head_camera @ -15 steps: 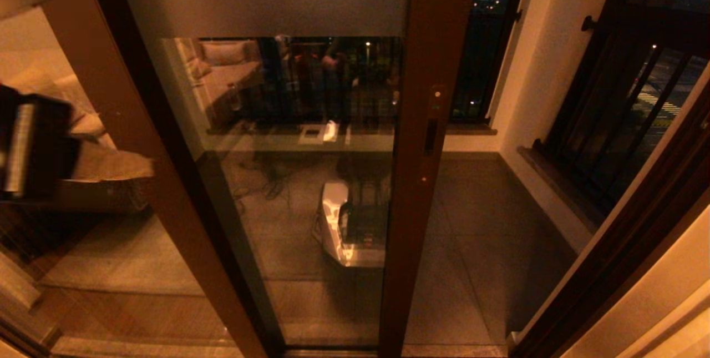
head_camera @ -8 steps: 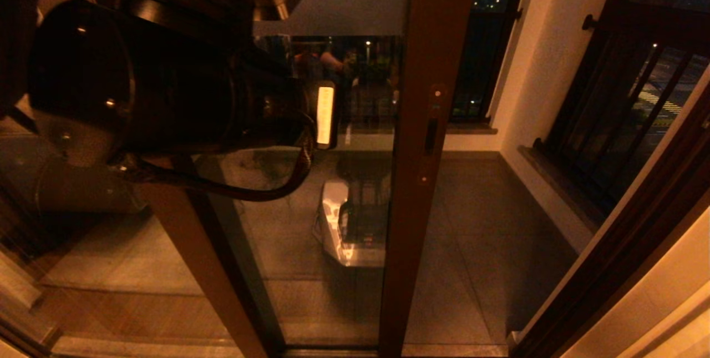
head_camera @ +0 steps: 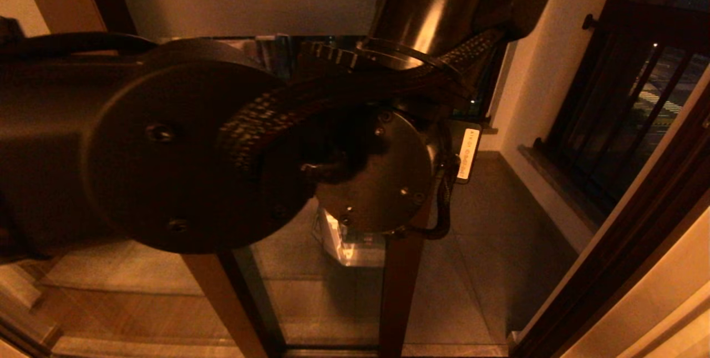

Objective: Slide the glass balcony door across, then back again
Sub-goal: Open the slid door

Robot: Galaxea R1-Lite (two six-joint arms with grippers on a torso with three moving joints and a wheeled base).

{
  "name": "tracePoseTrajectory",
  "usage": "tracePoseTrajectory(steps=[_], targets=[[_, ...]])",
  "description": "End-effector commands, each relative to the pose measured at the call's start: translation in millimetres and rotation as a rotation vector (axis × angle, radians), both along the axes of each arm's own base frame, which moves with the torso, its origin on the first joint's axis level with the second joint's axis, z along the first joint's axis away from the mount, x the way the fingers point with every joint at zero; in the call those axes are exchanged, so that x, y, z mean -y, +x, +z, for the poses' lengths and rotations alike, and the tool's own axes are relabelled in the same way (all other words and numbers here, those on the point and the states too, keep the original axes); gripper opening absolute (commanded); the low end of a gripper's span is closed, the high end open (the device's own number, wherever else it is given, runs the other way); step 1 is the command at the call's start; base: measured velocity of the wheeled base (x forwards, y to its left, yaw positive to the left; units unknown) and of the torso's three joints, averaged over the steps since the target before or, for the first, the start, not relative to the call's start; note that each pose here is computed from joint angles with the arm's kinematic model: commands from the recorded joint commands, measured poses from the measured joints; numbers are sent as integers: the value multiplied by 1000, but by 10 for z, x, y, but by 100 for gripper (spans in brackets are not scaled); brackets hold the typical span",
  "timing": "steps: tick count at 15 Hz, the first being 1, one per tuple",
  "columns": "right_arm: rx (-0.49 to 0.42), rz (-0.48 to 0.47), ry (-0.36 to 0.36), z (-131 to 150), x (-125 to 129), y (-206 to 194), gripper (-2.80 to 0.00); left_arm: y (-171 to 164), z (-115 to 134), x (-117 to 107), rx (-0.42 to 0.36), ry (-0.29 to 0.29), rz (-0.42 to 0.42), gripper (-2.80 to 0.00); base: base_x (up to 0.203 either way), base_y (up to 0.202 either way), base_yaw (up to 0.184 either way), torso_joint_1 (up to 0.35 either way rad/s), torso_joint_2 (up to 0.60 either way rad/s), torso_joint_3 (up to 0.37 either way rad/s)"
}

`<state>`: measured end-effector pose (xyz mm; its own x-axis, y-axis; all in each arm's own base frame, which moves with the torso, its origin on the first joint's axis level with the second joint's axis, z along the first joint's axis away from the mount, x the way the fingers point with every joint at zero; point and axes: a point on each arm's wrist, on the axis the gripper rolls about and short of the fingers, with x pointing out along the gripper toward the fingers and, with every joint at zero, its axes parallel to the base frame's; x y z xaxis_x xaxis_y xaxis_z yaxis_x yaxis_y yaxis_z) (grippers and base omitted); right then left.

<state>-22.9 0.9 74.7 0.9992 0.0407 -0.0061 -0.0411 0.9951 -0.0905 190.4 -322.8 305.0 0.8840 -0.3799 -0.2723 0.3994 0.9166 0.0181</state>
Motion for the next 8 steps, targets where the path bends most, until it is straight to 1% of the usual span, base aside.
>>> tracePoseTrajectory(steps=[1, 4, 6, 8], targets=[[-3, 1, -1, -9, 0, 2, -280, 97, -165, 226, -8, 20, 2, -280, 0, 0, 0, 0, 0, 0], [-3, 1, -1, -9, 0, 2, -280, 187, -346, 365, -12, 58, 41, -280, 0, 0, 0, 0, 0, 0], [-3, 1, -1, -9, 0, 2, -280, 276, -431, 386, -21, 72, 63, -280, 0, 0, 0, 0, 0, 0], [-3, 1, -1, -9, 0, 2, -280, 349, -446, 463, -15, 54, 68, -280, 0, 0, 0, 0, 0, 0]])
